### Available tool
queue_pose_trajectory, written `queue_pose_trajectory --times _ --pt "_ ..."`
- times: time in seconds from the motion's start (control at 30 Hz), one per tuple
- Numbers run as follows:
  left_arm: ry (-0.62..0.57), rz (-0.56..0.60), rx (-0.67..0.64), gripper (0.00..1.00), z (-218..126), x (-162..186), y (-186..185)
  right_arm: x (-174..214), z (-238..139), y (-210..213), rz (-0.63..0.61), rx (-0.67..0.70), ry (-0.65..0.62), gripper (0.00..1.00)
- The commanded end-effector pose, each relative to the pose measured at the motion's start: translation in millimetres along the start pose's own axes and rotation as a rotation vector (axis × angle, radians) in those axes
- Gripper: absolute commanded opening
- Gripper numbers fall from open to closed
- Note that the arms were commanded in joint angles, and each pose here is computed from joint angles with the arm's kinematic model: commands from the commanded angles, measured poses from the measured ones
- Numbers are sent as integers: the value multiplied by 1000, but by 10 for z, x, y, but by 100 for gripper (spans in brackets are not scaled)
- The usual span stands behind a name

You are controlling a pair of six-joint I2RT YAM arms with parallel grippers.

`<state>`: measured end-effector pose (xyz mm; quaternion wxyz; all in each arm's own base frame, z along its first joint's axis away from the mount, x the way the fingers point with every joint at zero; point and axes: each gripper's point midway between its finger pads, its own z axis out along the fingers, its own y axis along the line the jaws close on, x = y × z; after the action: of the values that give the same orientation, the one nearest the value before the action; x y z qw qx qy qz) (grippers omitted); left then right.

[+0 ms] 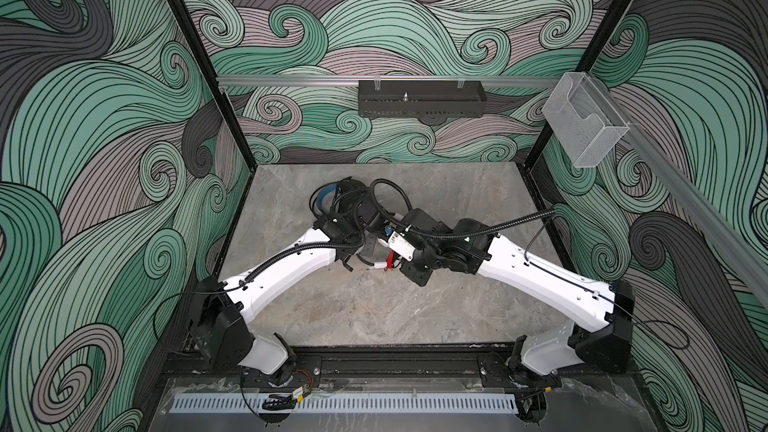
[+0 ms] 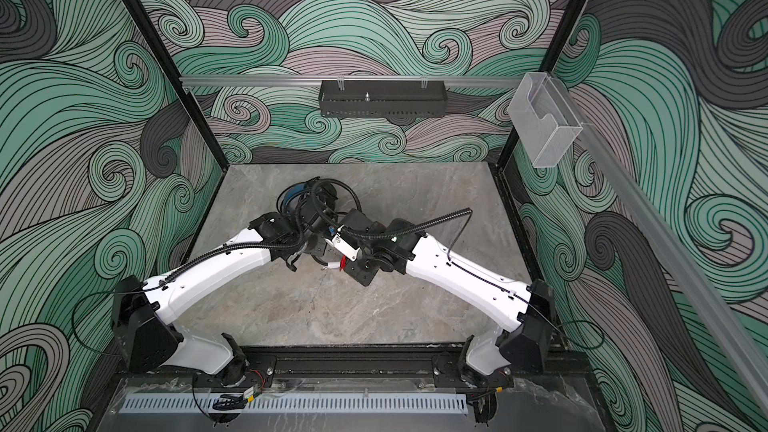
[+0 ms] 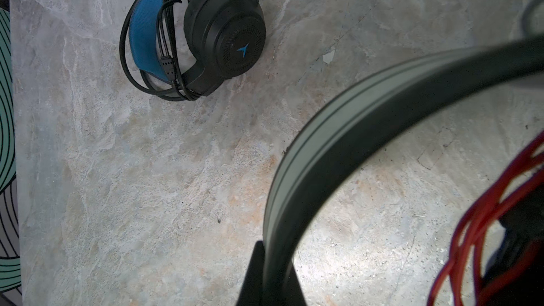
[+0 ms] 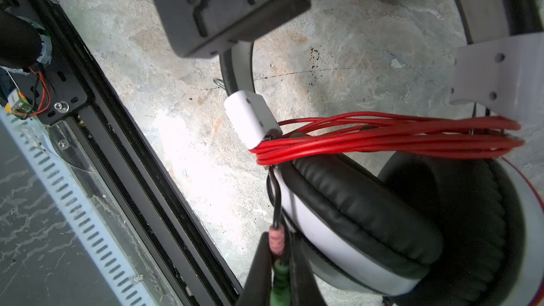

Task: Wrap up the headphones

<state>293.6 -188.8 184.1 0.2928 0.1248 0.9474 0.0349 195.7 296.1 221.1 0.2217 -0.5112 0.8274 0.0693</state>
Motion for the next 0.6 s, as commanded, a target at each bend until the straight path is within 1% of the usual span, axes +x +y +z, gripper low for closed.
queue_pose_trajectory --times 0.0,0.07,0.17,0.27,0.33,0.4,0.57 --pt "60 119 23 0 4 201 -17 -170 -235 -140 -112 94 -68 0" --pt "68 116 40 0 24 232 -52 -213 -325 14 -180 29 -110 0" --pt "73 119 60 0 46 255 -92 -269 -505 263 -293 -60 -215 0" --pt "75 121 78 0 44 259 -124 -292 -650 411 -332 -122 -259 0" --pt "85 129 95 0 55 273 -160 -295 -692 444 -347 -129 -246 1" --pt "93 134 108 0 54 282 -186 -261 -683 453 -367 -126 -204 1" --pt "93 174 139 0 32 299 -224 -237 -599 437 -471 -35 -120 1"
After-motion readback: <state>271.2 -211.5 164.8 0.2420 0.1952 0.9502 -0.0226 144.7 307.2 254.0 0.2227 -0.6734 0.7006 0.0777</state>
